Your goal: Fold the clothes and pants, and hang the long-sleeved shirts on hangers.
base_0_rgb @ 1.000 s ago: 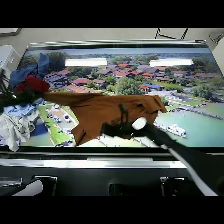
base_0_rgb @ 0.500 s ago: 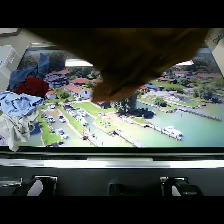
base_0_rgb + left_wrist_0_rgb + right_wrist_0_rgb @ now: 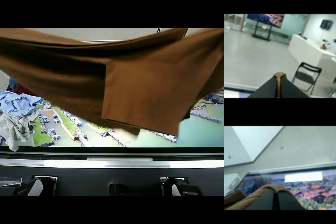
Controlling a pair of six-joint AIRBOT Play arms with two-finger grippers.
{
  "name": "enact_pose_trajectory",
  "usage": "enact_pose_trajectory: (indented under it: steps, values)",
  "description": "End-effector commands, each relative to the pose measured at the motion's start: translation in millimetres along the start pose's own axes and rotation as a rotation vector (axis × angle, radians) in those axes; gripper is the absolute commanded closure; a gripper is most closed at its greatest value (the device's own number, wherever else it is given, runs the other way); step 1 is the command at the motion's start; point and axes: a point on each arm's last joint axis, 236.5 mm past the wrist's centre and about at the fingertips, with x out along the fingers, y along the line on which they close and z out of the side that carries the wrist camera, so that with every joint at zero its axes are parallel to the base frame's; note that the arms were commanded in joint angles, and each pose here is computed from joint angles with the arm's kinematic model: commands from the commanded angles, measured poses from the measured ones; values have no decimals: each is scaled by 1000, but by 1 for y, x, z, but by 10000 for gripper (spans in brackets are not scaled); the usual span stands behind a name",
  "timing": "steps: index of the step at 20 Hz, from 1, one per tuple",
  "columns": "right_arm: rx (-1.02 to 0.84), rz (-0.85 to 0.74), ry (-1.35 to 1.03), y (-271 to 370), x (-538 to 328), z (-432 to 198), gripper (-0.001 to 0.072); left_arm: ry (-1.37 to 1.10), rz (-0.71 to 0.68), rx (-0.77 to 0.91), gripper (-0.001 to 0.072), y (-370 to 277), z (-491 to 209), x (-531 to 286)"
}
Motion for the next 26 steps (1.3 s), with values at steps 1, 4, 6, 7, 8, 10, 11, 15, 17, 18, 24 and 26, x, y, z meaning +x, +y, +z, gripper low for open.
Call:
enact_pose_trajectory:
  steps: [1, 4, 6, 7, 8, 10, 11, 15, 17, 18, 24, 26]
  values:
    - [-4, -52, 144, -15, 2, -33, 679, 165, 204, 81, 687, 49, -36, -8]
    - [44, -73, 343, -34, 17, -76, 679, 467, 277, 31, 687, 80, -114, -18]
    - [45, -38, 344, -31, 26, -76, 679, 486, 280, 38, 687, 82, -121, -21]
    - [35, -27, 307, -28, 28, -68, 679, 451, 283, 56, 687, 81, -112, -20]
    - [35, -24, 270, -27, 30, -59, 679, 412, 282, 64, 687, 80, -103, -19]
    - [36, -10, 236, -23, 31, -52, 679, 372, 279, 63, 687, 76, -94, -19]
    - [35, 5, 244, -20, 31, -53, 679, 376, 281, 53, 687, 76, -95, -19]
    - [57, 56, 436, -13, 26, -95, 679, 545, 399, 66, 687, 120, -139, -26]
    - [-30, 35, 519, -23, 18, -113, 679, 682, 503, 75, 687, 155, -175, -42]
    - [-30, 7, 516, -28, 17, -113, 679, 691, 512, 50, 687, 156, -182, -44]
    - [-59, 60, 314, 5, 0, -71, 679, 318, 266, 59, 687, 46, -84, -53]
    - [-70, 87, 141, 24, -11, -34, 679, 91, 225, 112, 688, 5, -19, -77]
